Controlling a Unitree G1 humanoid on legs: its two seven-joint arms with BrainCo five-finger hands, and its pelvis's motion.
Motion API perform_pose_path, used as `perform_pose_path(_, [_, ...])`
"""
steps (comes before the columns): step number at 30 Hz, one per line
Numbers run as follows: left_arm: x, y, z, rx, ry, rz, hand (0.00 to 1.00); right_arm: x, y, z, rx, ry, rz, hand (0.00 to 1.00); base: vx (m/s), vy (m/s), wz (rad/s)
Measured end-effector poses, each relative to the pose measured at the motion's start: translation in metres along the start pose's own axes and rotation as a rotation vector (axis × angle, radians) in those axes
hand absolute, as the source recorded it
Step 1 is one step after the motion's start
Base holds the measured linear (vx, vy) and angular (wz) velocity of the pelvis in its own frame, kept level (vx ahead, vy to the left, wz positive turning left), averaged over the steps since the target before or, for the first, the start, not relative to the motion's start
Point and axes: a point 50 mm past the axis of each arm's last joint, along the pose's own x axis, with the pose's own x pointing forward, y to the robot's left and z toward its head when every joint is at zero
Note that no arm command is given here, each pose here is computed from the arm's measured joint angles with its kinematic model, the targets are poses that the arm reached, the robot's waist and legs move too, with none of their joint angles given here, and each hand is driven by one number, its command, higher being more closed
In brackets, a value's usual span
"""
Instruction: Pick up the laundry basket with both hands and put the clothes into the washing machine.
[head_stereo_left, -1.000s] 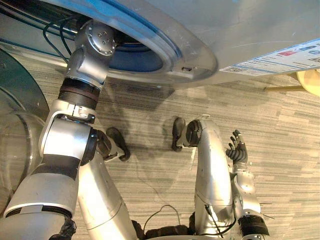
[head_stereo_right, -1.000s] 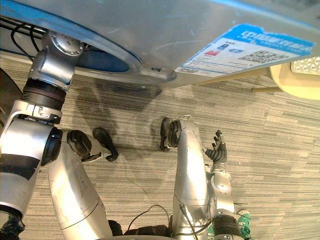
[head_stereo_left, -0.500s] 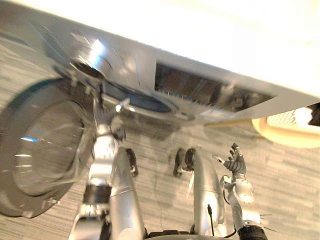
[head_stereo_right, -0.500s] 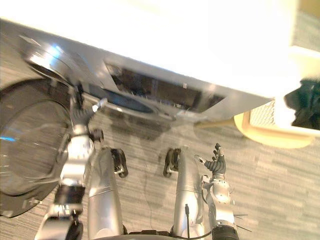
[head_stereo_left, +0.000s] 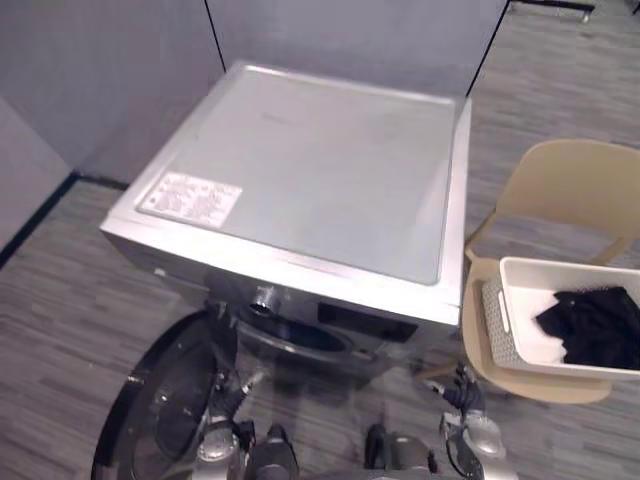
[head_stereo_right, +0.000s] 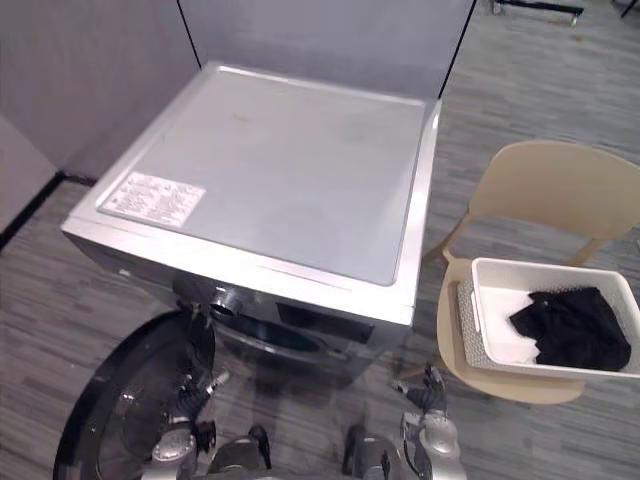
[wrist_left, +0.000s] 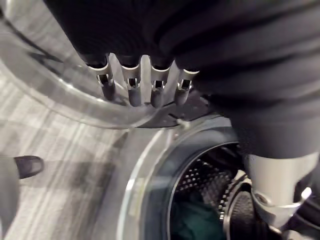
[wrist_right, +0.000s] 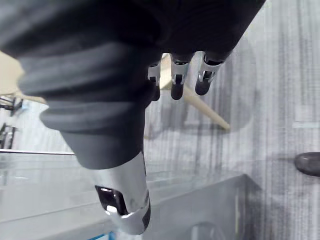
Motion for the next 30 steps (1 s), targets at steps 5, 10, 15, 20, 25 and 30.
perform_pose_path(5, [-0.002, -0.002, -0.025, 0.069, 0.112, -0.032, 0.00, 0.005, -0.001, -0.013, -0.027, 0.078, -0.007, 0.00, 0.06, 0.040, -0.51])
perform_pose_path(10, [0.002, -0.004, -0.027, 0.076, 0.142, -0.034, 0.00, 0.018, 0.005, 0.013, -0.044, 0.015, 0.008, 0.00, -0.10, 0.065, -1.58])
perform_pose_path(15, [0.008, 0.018, -0.022, 0.099, 0.139, 0.026, 0.00, 0.025, 0.017, 0.024, -0.062, 0.022, 0.031, 0.00, -0.12, -0.120, -2.04])
perform_pose_path(20, [-0.002, -0.002, -0.035, 0.112, 0.166, -0.026, 0.00, 0.034, -0.004, 0.046, -0.170, -0.049, -0.019, 0.00, -0.12, -0.049, -2.20])
perform_pose_path(25, [-0.009, 0.005, -0.049, 0.124, 0.200, -0.024, 0.00, 0.026, 0.006, 0.019, -0.247, 0.035, 0.019, 0.00, 0.13, -0.294, -1.45])
perform_pose_path(30, [-0.011, -0.002, -0.048, 0.157, 0.175, -0.059, 0.00, 0.024, 0.011, 0.012, -0.294, 0.052, 0.048, 0.00, 0.32, -0.003, -1.18])
